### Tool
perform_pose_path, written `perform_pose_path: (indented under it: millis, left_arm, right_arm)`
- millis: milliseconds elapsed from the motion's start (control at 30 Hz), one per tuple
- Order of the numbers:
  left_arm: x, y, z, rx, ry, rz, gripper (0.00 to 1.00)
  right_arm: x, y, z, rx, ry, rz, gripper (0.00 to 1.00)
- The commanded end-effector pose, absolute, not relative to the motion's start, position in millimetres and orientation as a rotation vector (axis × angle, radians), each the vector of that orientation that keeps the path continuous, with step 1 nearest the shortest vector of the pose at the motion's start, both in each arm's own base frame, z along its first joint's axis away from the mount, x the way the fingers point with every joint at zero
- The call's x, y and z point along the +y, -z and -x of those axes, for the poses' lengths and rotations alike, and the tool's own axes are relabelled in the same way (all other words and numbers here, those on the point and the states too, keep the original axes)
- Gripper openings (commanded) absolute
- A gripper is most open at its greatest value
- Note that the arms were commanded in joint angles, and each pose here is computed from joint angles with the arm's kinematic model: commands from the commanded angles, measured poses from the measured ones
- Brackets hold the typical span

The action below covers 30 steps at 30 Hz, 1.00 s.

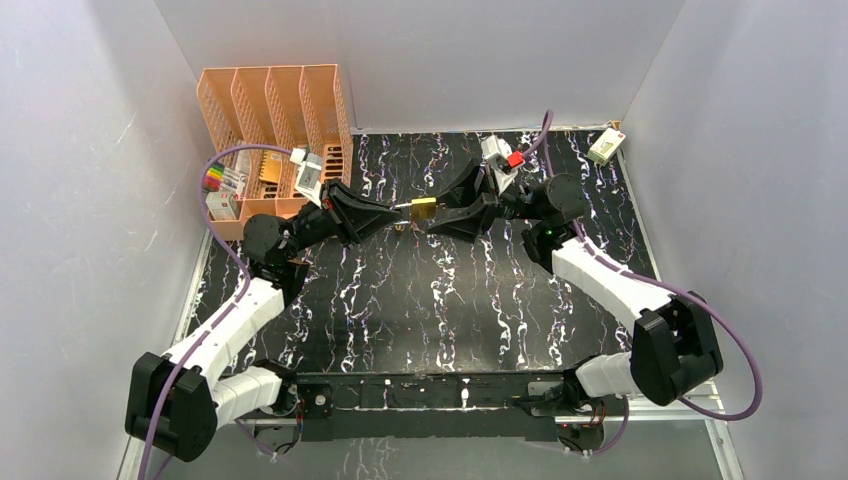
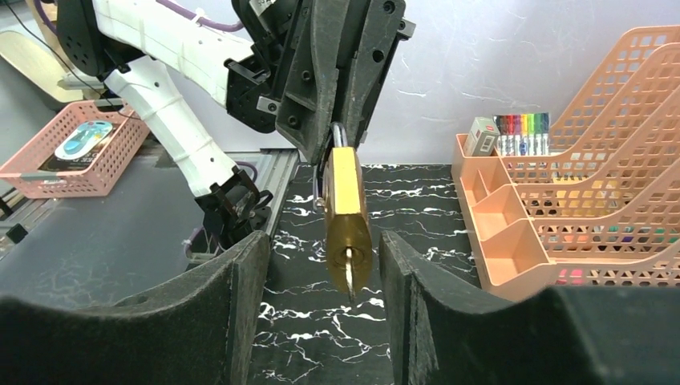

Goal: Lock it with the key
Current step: Pick up the lock from the center of the board.

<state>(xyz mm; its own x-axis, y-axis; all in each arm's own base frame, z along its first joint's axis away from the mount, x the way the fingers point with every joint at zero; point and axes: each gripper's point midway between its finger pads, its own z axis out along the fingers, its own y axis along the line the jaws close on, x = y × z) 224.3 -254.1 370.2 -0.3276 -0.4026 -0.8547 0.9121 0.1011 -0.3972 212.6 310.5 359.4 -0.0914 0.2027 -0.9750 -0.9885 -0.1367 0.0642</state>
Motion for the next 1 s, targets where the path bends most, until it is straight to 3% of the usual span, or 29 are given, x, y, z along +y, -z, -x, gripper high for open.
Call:
perform_pose_path:
  millis: [0,167,267,367,400,467,500,567,767,967]
  left_arm:
    - [-249,-396,-222,1.118,1.447,-0.589,0.00]
    - [-249,-392,-223,1.126,1.447,-0.588,0.00]
    - [-250,-388,-223,1.138,1.453,-0.588,0.00]
    - [-251,-385,-219,1.147,1.471,-0.611,0.00]
    - [-251,-384,-218,1.155,1.476,-0.619,0.07]
    - [-251,-383,-218,1.179,1.481,-0.629,0.51]
    - [-250,-382,-218,1.198,1.486,-0.628,0.62]
    - [-250,-384,-216,1.211,1.489,-0.641,0.71]
    - [-249,-385,-207,1.231,1.523,-0.696,0.68]
    - [-252,-378,-198,1.257,1.561,-0.767,0.56]
  right_arm:
    - [314,-380,-209,0.954,-1.433,1.131,0.57]
    - [317,-378,-212,0.988,-1.453,1.130,0.29]
    - [320,-377,-216,1.024,-1.476,1.131,0.00]
    - [321,-375,-216,1.054,-1.493,1.146,0.00]
    - [321,-374,-216,1.065,-1.499,1.154,0.00]
    - [320,-375,-215,1.089,-1.502,1.184,0.00]
    - [319,-374,-214,1.096,-1.499,1.205,0.00]
    - [315,-372,-211,1.119,-1.510,1.236,0.00]
    - [303,-374,-207,1.130,-1.516,1.284,0.00]
    - [301,-374,-208,1.125,-1.527,1.309,0.00]
